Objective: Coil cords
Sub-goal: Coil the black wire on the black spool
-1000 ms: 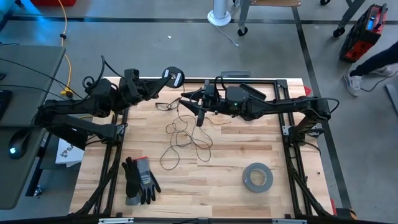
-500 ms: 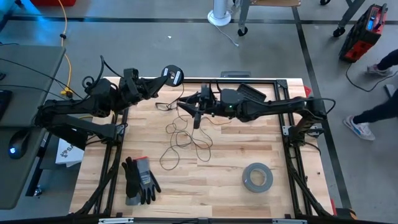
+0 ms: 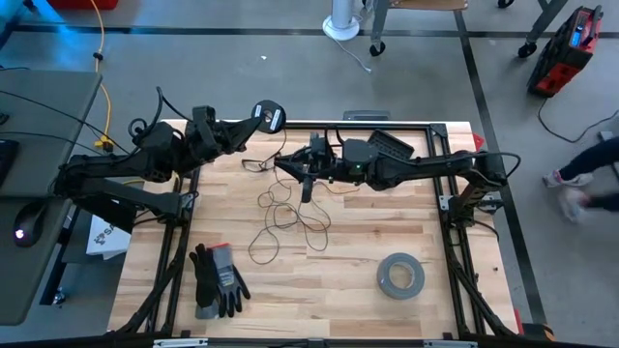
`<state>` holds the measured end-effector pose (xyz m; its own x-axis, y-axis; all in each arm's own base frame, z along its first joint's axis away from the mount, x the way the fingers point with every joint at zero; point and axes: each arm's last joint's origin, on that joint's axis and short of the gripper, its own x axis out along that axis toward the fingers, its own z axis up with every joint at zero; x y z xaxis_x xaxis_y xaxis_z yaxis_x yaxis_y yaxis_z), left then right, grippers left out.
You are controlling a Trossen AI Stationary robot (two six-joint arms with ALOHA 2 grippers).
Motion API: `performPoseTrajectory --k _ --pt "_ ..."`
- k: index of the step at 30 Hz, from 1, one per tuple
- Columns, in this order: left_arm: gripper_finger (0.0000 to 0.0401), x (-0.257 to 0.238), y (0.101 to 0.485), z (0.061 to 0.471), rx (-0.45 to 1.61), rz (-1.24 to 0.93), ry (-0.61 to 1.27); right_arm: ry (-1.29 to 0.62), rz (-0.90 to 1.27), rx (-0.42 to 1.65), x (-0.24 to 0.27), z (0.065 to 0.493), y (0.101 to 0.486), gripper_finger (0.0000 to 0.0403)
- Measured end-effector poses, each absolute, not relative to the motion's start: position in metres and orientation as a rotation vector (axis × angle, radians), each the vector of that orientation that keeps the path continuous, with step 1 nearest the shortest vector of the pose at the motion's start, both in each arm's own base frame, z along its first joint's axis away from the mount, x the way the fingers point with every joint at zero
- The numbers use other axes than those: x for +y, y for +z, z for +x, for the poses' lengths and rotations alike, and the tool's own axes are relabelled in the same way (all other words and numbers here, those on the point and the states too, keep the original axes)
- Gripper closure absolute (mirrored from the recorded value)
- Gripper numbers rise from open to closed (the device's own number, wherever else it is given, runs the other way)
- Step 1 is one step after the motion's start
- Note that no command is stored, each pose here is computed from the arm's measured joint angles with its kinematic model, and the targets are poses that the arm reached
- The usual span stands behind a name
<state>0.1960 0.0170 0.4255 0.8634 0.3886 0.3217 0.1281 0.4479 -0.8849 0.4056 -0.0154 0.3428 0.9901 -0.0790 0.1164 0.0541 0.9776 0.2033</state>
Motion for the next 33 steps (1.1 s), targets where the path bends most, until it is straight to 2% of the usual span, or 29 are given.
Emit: performPoseTrajectory --k 7,12,18,33 --pt "0.0401 0.017 0.426 0.205 -0.572 -1.255 0.095 0.047 0.128 -0.197 -0.002 0.425 0.371 0.0401" --pt "0.0401 0.015 0.423 0.21 -0.533 -1.34 0.033 0.071 0.016 -0.111 0.004 0.451 0.386 0.0402" --pt "0.0401 0.009 0.433 0.204 -0.543 -1.339 -0.015 0.056 -0.07 -0.029 -0.001 0.457 0.397 0.0403" --pt "0.0401 -0.007 0.452 0.197 -0.487 -1.358 -0.072 0.064 -0.075 -0.228 -0.011 0.454 0.418 0.0403"
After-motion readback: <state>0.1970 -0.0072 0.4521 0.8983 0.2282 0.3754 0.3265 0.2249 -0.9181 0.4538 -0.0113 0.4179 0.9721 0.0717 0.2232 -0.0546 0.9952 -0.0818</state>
